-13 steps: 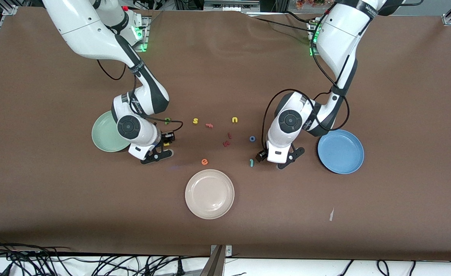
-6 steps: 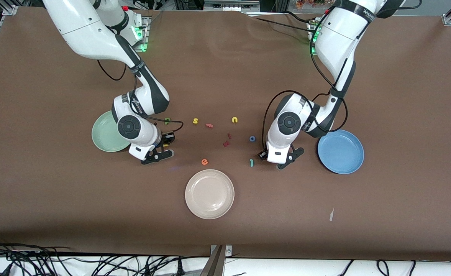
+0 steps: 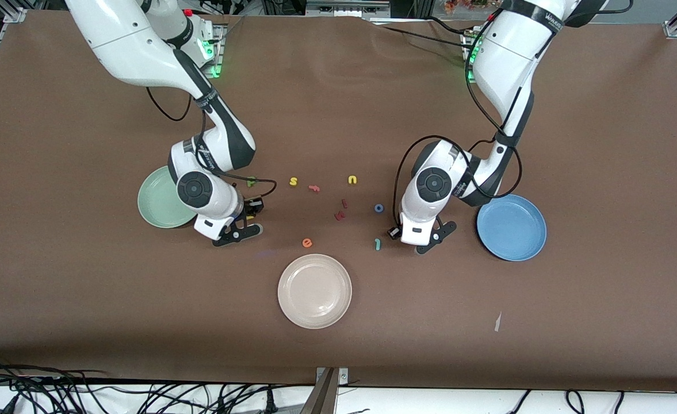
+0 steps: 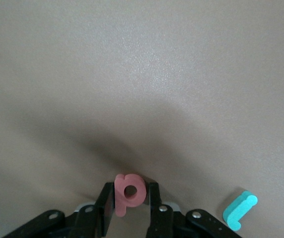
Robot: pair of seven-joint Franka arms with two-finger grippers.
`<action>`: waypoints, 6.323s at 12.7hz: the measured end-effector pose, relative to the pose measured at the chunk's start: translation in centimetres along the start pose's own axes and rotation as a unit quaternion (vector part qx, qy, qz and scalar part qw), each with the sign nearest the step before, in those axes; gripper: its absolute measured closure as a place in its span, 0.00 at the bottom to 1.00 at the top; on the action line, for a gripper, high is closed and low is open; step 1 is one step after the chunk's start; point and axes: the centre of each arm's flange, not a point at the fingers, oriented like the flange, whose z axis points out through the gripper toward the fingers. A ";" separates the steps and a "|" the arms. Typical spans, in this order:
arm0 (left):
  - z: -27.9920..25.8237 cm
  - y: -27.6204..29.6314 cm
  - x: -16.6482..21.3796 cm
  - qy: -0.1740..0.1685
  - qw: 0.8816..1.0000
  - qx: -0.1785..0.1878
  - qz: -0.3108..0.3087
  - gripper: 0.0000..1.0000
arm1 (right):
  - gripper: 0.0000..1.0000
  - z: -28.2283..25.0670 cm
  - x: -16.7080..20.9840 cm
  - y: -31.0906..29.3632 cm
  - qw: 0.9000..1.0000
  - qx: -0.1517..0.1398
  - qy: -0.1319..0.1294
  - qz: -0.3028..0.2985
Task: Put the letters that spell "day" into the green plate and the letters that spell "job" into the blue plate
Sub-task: 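Drop the b on the green plate while the left gripper carries the p, then release the p onto the blue plate while the right gripper reaches the y, then grasp the cyan y with the right gripper while the left gripper grasps the l, then place the y on the green plate while the left gripper places the l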
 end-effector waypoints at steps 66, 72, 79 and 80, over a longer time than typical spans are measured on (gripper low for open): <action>-0.3 8.4 -1.3 -0.007 0.969 0.013 0.248 0.85 | 0.85 -0.4 -9.3 14.6 0.933 -0.077 -0.035 0.350; -6.2 3.1 6.4 -0.044 0.954 0.067 0.289 0.85 | 0.20 -0.2 -8.7 10.1 0.921 -0.071 -0.035 0.382; -8.0 -13.3 12.7 -0.022 0.924 0.051 0.378 0.85 | 0.00 0.6 -8.6 -0.4 0.876 -0.048 -0.016 0.480; -8.0 -15.8 13.4 -0.015 0.919 0.050 0.390 0.85 | 0.01 0.8 -8.7 -0.9 0.871 -0.045 -0.012 0.490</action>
